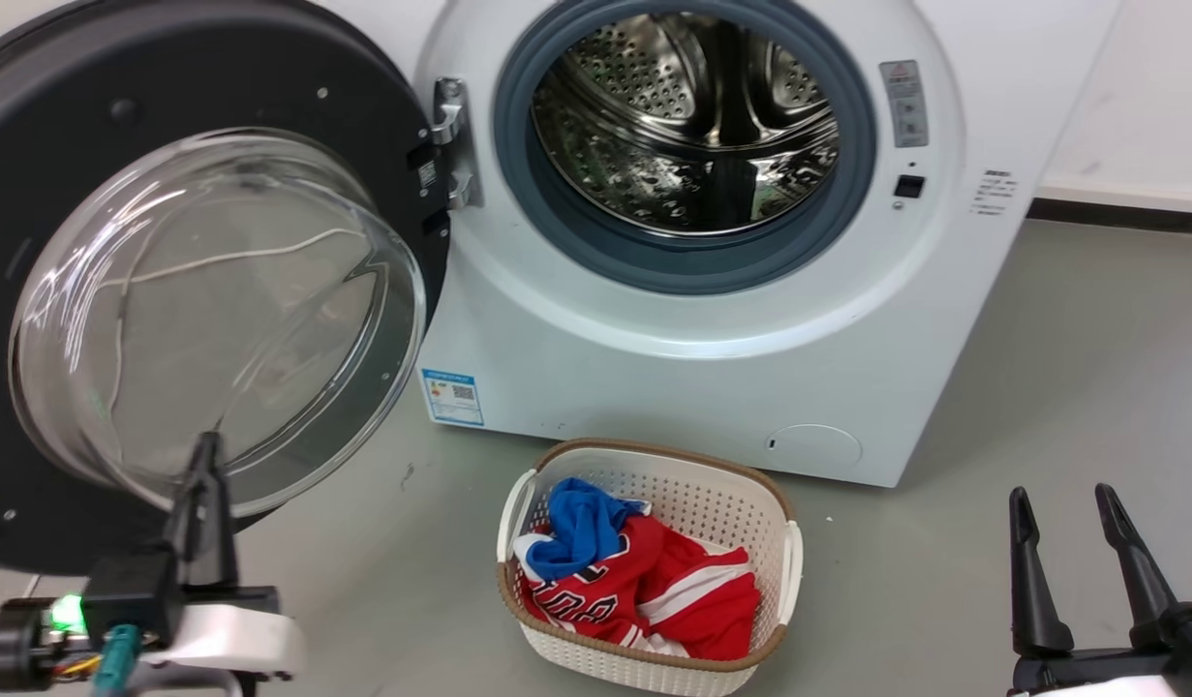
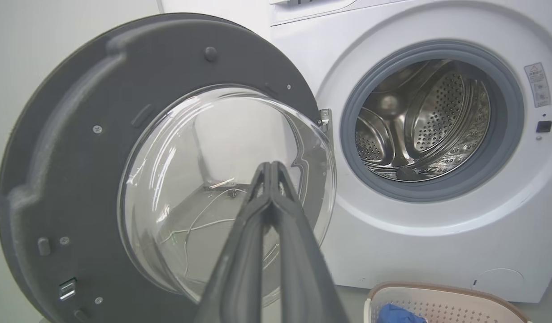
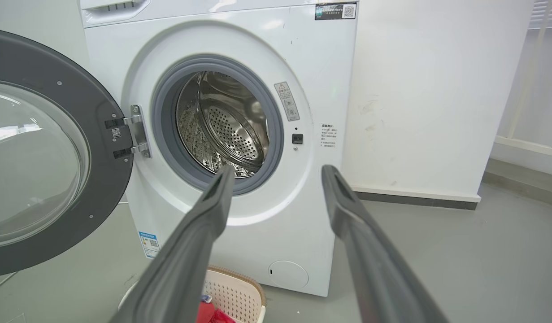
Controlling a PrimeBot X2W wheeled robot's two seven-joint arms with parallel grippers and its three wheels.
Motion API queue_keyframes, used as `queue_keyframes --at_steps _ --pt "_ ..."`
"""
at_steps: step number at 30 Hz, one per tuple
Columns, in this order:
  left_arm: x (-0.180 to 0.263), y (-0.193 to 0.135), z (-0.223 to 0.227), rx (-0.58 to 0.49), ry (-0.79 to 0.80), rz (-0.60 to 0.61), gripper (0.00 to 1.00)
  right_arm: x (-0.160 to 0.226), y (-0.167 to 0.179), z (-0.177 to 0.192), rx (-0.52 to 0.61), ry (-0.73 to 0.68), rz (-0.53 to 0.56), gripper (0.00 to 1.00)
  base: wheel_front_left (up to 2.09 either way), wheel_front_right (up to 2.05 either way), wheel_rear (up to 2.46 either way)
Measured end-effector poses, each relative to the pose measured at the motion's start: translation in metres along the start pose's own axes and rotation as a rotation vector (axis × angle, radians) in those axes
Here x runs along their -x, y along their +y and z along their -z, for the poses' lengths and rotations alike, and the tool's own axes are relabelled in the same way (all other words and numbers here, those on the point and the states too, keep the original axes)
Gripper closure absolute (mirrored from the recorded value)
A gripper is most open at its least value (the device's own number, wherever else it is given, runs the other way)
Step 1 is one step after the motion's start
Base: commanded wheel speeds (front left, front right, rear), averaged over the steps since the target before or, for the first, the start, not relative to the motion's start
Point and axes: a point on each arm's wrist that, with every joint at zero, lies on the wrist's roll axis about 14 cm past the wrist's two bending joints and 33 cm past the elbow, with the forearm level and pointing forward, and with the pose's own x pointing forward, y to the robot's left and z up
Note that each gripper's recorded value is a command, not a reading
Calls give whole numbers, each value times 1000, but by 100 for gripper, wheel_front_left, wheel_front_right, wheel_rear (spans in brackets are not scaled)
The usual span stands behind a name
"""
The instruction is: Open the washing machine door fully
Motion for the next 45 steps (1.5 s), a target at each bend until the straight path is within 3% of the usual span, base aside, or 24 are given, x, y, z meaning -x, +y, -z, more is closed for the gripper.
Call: queue_keyframes --at_steps 10,21,22,24,45 --pt "2 -71 -1 94 -2 182 100 20 -18 -10 26 -18 65 0 0 0 0" --pt "12 -122 21 160 81 296 97 40 -33 -7 29 4 126 0 0 0 0" --pt "13 -124 23 161 88 301 73 41 -34 -6 27 7 129 0 0 0 0" --pt "13 -128 26 168 99 305 0 44 -36 -4 21 16 138 0 0 0 0" --pt "18 -140 33 170 131 304 0 49 -38 5 1 44 155 0 0 0 0"
